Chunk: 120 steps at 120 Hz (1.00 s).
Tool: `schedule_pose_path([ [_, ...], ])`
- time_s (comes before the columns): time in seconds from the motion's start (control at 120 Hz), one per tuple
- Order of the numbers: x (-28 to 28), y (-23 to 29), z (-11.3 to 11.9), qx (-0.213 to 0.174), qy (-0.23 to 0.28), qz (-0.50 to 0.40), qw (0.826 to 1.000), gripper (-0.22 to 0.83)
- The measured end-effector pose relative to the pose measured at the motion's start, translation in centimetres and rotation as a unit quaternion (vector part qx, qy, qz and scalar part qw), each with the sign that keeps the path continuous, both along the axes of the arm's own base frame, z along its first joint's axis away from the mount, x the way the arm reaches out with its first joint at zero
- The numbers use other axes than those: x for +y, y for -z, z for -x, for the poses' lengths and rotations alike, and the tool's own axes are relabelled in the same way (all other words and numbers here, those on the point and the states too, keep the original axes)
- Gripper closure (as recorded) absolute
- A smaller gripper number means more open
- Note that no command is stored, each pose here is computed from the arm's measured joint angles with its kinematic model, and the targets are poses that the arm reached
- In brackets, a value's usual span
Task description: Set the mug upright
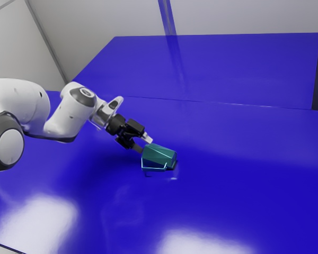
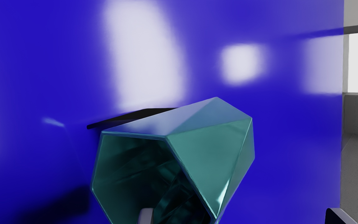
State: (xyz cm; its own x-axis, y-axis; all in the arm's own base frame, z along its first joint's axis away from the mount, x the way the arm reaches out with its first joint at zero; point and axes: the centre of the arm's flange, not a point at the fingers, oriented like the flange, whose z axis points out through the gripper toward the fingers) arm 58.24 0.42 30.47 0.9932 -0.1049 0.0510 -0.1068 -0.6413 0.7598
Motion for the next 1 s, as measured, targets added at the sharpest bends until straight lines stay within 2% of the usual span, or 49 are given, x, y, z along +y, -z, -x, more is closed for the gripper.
schedule_pose_path([
  [0.4, -0.8, 1.7, 0.9, -0.031, 0.012, 0.033, 0.999, 0.0],
  [1.0, -2.2, 3.0, 2.1, -0.048, 0.003, 0.087, 0.995, 0.0],
])
